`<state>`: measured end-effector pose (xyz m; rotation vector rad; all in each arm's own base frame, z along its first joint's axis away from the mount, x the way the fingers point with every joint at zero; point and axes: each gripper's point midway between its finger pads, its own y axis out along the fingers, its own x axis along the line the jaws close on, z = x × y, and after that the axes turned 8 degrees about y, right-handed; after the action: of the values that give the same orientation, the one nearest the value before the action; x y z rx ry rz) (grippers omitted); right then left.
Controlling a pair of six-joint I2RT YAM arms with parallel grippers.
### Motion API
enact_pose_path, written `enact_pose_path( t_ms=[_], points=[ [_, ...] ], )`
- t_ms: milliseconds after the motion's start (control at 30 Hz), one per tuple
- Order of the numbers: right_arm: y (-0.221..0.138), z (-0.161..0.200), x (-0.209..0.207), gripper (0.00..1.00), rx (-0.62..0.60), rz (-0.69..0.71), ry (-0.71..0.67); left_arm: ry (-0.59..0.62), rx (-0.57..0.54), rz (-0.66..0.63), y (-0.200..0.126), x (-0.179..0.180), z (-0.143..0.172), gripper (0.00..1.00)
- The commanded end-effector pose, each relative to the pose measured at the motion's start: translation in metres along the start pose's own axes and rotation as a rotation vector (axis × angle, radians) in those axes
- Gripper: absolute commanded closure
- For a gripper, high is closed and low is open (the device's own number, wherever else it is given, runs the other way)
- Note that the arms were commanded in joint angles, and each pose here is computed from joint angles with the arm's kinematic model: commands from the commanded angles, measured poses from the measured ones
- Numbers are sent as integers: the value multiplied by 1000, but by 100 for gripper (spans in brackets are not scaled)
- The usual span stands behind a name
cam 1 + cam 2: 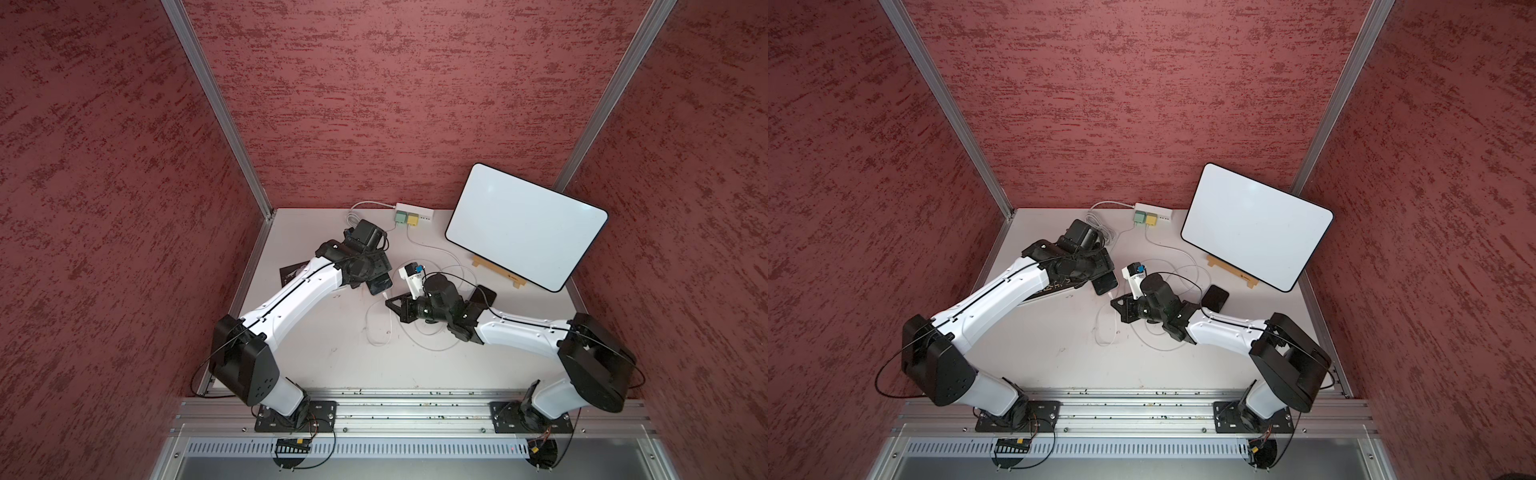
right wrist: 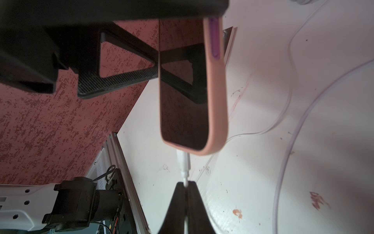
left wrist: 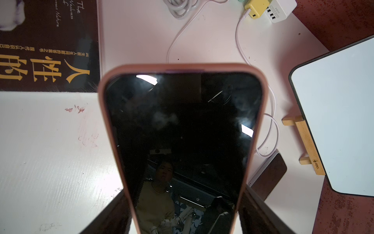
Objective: Unplug the charging cable from the phone
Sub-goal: Remove the charging cable from the phone.
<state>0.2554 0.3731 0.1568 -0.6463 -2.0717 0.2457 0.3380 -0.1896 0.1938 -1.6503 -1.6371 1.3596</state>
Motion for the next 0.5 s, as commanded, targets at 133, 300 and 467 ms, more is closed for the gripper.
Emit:
enact_pose_path(
  t_ms=[133,300,467],
  points=[
    [2,5,1,99,17,0,-13,-23,-74,49,-15,-7,-19,48],
    [3,6,0,100,21,1,-13,-28,-75,53,-15,-7,-20,48],
    [2,7,0,100,23,-1,-10,-30,-80,55,-16,-6,-23,48]
  ],
)
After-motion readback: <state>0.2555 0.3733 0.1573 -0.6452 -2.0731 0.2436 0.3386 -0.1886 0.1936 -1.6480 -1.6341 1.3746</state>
